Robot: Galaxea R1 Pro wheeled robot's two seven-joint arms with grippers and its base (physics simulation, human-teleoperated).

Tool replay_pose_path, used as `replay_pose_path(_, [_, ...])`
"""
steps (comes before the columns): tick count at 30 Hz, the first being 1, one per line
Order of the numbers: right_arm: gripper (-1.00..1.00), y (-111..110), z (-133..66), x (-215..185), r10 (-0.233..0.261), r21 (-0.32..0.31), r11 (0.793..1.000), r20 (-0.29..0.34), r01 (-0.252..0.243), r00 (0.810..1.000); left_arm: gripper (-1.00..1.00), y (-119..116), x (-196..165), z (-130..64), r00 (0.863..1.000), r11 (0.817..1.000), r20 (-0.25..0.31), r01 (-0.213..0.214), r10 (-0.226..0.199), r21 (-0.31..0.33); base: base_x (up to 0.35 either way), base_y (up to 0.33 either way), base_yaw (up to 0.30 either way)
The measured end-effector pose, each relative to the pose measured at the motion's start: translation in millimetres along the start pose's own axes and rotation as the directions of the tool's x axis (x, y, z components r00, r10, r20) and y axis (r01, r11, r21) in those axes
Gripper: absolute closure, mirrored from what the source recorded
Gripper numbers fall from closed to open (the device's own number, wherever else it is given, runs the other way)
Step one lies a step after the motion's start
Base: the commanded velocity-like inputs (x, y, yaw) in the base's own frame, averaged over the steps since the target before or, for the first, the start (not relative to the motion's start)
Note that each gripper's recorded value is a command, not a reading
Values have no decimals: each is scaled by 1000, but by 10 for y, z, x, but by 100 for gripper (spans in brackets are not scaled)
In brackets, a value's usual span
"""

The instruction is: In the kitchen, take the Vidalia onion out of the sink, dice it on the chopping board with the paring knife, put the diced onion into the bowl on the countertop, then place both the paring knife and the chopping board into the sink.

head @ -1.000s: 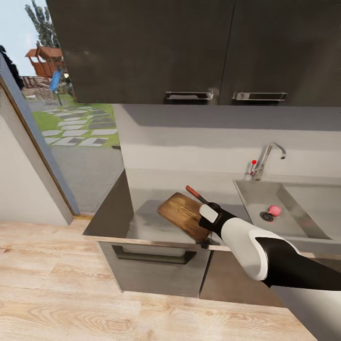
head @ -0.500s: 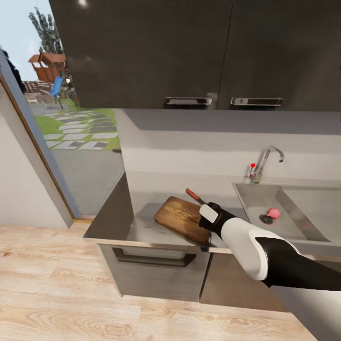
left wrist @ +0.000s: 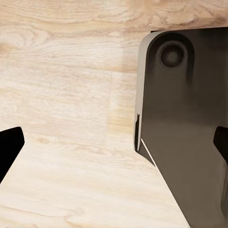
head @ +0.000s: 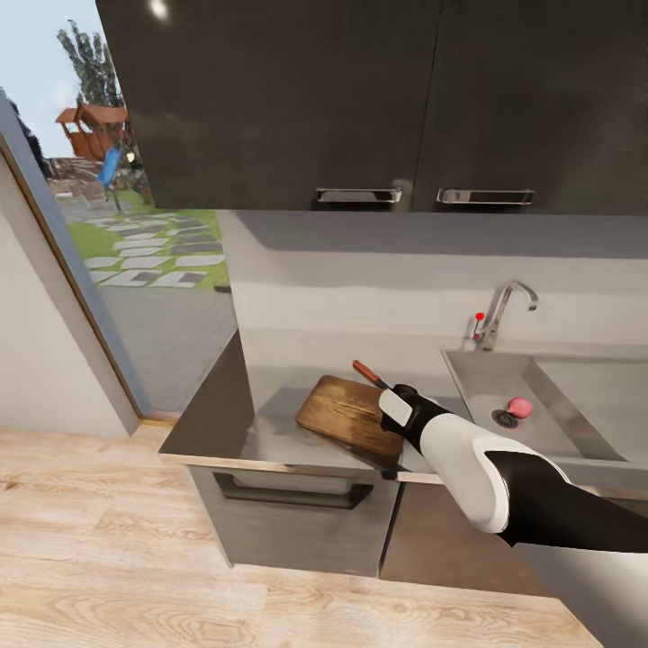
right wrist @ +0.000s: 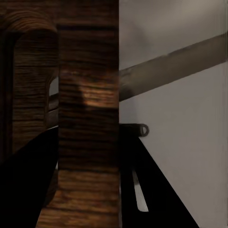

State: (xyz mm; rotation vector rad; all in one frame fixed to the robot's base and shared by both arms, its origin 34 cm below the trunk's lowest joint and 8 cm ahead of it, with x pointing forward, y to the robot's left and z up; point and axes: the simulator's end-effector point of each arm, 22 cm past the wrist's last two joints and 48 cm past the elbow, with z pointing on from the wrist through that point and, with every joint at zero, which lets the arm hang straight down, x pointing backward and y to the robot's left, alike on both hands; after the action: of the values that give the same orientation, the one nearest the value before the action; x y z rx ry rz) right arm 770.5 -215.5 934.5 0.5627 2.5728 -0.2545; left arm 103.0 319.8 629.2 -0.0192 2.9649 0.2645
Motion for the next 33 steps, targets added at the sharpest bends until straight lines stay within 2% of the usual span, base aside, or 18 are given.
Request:
replay_pose_path(10, [100,-2,-2,-9,-11,1,1000,3,11,1000,-100,-3,-1,0,1000,1000,0,0,0,1,0,0,0])
replay_pose_path(12, [100,56,-2,29,-18,-26,1000,-14,17,1000,-100,-3,0,0,1000,1000,0,0,0,1,0,0,0])
replay_pose_path(17, [100,191,-16,59,-78,-89,993,-26,75,997,-100,0,33,-7,1000,1000,-7,-1,1,1,0,0,0])
replay_pose_path(22, [100,206,-23,-6,-132,-93,987,5,132,991,-100,-2,57,-13,1000,1000,-13,-1,2,1,0,0,0])
replay_pose_path(33, [100,240,-37,-51,-147,-106,983,21,149,989,-100,0,65,-15,1000,1000,-14,-2,2,1,0,0,0])
